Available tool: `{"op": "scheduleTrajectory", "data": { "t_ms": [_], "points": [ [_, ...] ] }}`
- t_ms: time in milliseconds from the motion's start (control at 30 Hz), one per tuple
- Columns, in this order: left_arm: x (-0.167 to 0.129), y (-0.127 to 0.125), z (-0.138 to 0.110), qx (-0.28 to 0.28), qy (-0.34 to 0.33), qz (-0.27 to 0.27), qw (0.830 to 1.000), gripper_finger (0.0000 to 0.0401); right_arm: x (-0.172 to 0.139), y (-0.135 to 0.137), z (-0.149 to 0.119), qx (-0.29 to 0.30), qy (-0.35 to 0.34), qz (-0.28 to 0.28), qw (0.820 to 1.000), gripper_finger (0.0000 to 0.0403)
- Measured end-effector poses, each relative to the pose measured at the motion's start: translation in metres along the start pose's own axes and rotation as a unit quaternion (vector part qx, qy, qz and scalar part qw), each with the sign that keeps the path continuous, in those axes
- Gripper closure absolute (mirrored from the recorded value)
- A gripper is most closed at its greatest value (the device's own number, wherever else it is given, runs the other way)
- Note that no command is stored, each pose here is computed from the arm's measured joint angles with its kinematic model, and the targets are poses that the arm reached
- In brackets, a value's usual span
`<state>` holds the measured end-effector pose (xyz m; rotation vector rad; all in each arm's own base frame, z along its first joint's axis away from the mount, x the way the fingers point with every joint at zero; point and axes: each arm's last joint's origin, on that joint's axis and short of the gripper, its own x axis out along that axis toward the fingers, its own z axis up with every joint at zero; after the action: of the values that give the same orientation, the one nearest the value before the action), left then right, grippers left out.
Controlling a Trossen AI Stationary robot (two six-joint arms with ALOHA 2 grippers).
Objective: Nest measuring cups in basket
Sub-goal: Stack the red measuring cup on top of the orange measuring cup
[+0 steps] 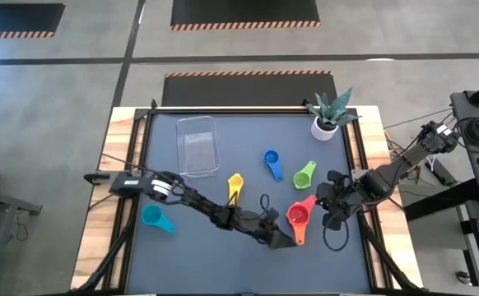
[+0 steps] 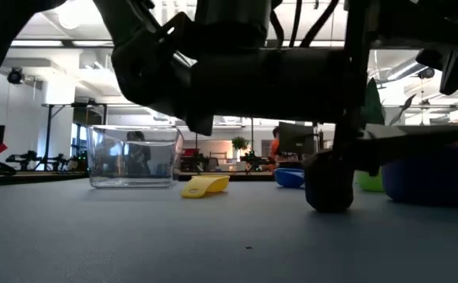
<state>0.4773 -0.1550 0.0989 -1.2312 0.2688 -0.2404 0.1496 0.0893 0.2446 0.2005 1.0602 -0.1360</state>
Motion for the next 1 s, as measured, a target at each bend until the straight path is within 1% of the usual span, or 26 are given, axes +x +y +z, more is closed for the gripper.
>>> {"op": "scheduleTrajectory", "data": {
  "t_ms": [133, 267, 400, 500, 700, 867, 1000],
  "points": [
    [0.0010, 0.0052, -0.0008, -0.014, -0.027, 0.010, 0.999, 0.0182, 0.0000, 0.0006, -0.0003, -0.010, 0.003, 0.005, 1.000, 0.0394],
    [0.0011, 0.0089, -0.0009, -0.030, -0.046, 0.037, 0.998, 0.0191, 0.0000, 0.0007, -0.0002, -0.024, 0.003, 0.005, 1.000, 0.0394],
    [0.0009, 0.0100, -0.0004, -0.064, -0.051, 0.048, 0.996, 0.0197, 0.0001, 0.0008, -0.0002, -0.030, 0.003, 0.005, 1.000, 0.0394],
    [0.0005, 0.0074, -0.0006, -0.081, -0.043, 0.054, 0.994, 0.0202, 0.0001, 0.0008, -0.0002, -0.032, 0.003, 0.005, 0.999, 0.0394],
    [-0.0018, 0.0018, -0.0079, -0.118, -0.010, 0.090, 0.989, 0.0209, 0.0001, 0.0010, -0.0004, -0.033, 0.006, 0.009, 0.999, 0.0394],
    [-0.0022, 0.0026, -0.0050, -0.136, 0.005, 0.084, 0.987, 0.0209, 0.0000, 0.0010, -0.0005, -0.037, 0.007, 0.010, 0.999, 0.0394],
    [-0.0025, 0.0050, -0.0037, -0.165, 0.001, 0.097, 0.982, 0.0209, 0.0001, 0.0011, -0.0006, -0.043, 0.009, 0.011, 0.999, 0.0394]
  ]
}}
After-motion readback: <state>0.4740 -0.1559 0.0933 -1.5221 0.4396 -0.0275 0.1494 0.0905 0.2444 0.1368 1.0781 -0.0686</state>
